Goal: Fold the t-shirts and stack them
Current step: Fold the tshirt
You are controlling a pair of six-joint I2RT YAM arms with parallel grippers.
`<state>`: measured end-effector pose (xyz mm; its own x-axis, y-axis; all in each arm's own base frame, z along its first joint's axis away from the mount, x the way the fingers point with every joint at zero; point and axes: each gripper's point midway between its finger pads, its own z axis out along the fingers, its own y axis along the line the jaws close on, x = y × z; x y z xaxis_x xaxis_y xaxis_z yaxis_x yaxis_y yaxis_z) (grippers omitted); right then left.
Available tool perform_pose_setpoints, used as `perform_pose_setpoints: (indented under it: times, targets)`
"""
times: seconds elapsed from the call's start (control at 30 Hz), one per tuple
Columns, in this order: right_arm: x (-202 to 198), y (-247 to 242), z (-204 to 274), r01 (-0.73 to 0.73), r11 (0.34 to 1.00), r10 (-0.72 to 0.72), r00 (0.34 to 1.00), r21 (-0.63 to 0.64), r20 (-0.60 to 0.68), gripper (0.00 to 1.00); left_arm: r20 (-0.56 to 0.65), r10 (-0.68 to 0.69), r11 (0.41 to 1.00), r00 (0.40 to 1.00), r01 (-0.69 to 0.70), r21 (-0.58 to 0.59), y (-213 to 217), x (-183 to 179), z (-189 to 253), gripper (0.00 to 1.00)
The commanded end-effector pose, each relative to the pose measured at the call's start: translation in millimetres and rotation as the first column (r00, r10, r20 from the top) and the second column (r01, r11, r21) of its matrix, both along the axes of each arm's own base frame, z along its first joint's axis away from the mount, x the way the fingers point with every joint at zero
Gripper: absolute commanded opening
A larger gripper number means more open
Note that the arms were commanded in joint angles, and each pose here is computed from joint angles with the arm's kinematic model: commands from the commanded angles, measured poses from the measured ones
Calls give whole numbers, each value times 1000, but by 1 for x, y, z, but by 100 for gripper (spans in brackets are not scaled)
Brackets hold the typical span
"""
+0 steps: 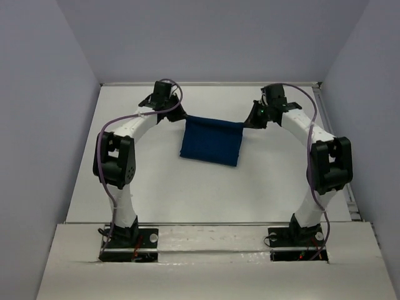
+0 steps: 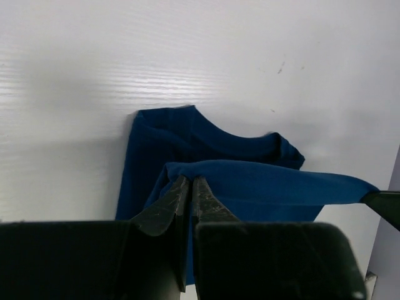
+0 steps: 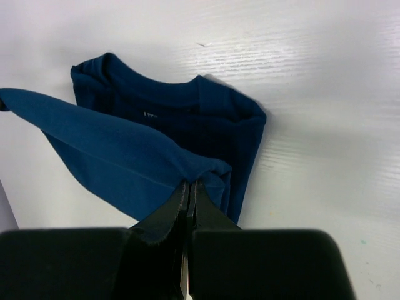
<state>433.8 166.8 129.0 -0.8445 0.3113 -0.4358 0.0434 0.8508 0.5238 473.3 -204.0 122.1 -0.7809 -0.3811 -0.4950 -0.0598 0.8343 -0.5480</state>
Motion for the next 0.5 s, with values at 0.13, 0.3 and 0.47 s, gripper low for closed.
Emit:
perform_pose_setpoints:
  times: [0.13, 0.3, 0.47]
  targets:
    - [-28, -23, -16, 101, 995, -101, 994, -14, -32, 0, 63, -56, 998, 996, 57, -3, -23, 7, 25, 0]
    - [2, -25, -36, 99, 995, -100, 994, -23, -33, 0, 48, 17, 998, 999, -20, 57, -3, 25, 4, 0]
    - [36, -25, -54, 96, 995, -97, 995, -35, -35, 0, 0, 47, 994, 999, -47, 100, 10, 41, -24, 0]
